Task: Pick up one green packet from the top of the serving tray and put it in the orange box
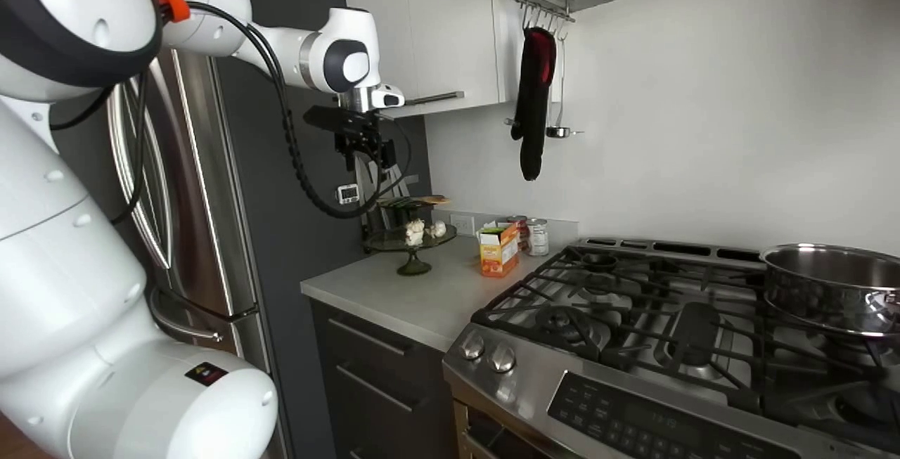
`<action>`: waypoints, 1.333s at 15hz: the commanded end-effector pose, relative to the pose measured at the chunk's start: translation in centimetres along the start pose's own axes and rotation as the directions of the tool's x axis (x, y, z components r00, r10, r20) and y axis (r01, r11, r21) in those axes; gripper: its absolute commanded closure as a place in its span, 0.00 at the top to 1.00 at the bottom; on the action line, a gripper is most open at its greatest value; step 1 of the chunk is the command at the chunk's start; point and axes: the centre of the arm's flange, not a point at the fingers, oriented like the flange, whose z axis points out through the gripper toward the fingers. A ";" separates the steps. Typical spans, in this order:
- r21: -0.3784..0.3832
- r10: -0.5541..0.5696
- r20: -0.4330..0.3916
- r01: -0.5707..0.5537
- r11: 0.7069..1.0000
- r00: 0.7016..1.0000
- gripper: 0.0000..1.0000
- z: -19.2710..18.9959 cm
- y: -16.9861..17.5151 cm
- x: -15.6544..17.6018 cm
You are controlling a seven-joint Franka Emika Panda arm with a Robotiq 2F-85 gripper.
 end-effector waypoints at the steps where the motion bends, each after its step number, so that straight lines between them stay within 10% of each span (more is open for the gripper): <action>1: 0.038 0.063 0.002 -0.064 0.997 0.998 1.00 2.8 -3.8 3.2; 8: 0.065 0.249 0.025 -0.250 0.966 0.968 1.00 8.6 -8.0 7.1; 13: 0.076 0.447 -0.055 -0.442 0.894 0.893 1.00 11.0 -8.3 11.9; 20: 0.081 0.431 -0.044 -0.427 0.901 0.901 1.00 11.1 -7.3 11.0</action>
